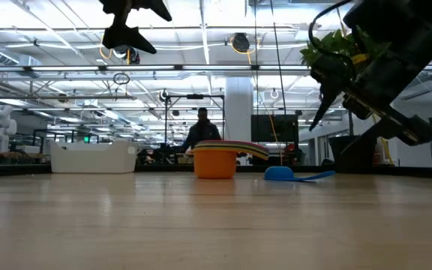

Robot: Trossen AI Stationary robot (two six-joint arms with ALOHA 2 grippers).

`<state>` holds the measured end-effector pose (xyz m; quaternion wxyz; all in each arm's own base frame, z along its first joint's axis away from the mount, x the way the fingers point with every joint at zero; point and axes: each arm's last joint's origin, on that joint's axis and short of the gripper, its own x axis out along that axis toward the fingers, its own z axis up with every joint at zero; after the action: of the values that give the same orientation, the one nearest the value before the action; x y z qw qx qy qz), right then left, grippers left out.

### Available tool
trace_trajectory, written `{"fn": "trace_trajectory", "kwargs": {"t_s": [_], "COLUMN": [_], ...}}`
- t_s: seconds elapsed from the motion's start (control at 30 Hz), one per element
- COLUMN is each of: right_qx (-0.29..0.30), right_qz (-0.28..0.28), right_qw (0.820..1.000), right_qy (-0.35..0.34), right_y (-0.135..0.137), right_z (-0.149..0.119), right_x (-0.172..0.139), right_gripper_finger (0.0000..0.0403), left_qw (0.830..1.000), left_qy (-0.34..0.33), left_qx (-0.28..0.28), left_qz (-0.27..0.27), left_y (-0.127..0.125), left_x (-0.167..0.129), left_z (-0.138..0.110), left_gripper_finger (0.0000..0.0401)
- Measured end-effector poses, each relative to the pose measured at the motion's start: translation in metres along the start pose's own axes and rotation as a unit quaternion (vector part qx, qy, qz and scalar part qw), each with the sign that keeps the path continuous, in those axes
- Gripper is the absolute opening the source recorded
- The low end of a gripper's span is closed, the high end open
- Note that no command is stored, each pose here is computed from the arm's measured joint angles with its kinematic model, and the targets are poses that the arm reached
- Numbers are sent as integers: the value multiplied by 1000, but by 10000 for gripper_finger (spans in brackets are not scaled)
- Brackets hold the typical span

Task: Nest measuring cups in basket
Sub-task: Stack the blue measuring cup into the red measuring cup

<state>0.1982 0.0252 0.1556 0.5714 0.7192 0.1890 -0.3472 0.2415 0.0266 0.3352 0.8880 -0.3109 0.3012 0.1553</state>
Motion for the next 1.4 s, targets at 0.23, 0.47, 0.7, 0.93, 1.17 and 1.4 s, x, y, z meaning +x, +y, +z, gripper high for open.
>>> {"fn": "trace_trajectory", "kwargs": {"t_s": [0.23, 0.47, 0.7, 0.93, 1.17, 1.4], "right_qx": [16, 36, 47, 43, 44, 46], "right_qz": [-16, -39, -24, -2, 3, 15], "right_qw": [1000, 998, 999, 999, 999, 998], "right_qy": [-9, -21, -12, -1, -6, -27], "right_y": [-12, -29, -34, -32, -34, -35], "right_z": [5, 11, 12, 7, 5, 6], "right_x": [3, 6, 10, 25, 40, 46], "right_gripper_finger": [258, 258, 258, 258, 258, 244], "left_qw": [1000, 1000, 1000, 1000, 999, 999], "left_qy": [-3, -3, -4, -12, -16, -27], "left_qx": [6, -14, -16, -16, -30, -45], "left_qz": [14, 14, 14, 19, 15, -6], "left_y": [1, 1, 1, 1, 0, -7], "left_x": [3, 3, 3, 3, 3, 2], "left_z": [0, 0, 0, 1, 2, 1], "left_gripper_finger": [351, 351, 351, 351, 351, 351]}}
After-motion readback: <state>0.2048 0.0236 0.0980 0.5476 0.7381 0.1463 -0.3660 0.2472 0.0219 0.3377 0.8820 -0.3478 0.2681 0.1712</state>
